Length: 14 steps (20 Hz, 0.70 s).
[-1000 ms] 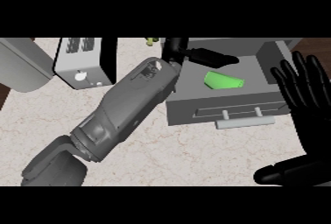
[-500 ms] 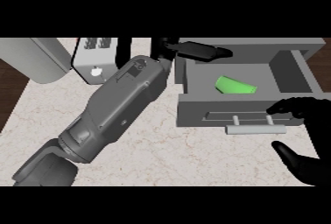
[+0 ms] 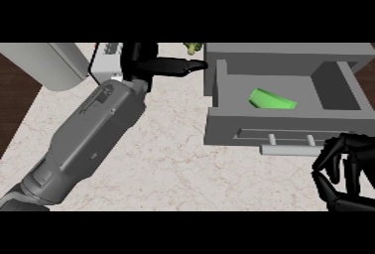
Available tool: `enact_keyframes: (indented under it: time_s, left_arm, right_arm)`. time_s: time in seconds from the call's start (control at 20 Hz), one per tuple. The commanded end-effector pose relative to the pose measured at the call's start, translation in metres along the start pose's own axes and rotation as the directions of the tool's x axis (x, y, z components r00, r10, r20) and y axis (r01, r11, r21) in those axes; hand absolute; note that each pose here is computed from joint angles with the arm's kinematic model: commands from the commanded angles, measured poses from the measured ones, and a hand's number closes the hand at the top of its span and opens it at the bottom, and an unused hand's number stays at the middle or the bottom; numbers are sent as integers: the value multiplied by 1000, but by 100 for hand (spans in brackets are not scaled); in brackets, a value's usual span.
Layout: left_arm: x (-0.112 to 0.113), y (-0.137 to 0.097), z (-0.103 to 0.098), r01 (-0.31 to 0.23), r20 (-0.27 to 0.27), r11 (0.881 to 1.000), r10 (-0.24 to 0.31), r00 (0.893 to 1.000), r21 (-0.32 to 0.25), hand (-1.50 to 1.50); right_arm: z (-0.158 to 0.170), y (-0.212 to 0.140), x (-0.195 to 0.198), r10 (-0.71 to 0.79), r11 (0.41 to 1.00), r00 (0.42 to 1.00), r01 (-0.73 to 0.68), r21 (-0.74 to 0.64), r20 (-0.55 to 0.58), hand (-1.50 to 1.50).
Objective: Pick up the cup, place it into the drawer and close the drawer
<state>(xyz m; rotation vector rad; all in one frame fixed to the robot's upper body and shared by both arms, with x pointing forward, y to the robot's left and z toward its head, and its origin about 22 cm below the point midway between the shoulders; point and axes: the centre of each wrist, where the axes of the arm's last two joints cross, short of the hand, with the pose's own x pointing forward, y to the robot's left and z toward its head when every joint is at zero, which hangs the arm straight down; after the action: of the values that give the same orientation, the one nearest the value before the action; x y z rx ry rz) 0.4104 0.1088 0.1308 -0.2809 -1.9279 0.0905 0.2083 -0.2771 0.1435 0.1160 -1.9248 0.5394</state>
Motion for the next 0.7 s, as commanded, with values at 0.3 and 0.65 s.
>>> enact_keyframes:
  time_s: [0.3, 0.65]
  left_arm:
    - [14, 87, 80, -31, -41, 997, 34, 999, 69, -150]
    - [24, 128, 97, -32, -31, 997, 34, 999, 65, -150]
  right_arm:
    - [-14, 7, -24, 149, 989, 982, -147, 21, -119, 150]
    - [-30, 27, -32, 498, 850, 866, -479, 218, -40, 150]
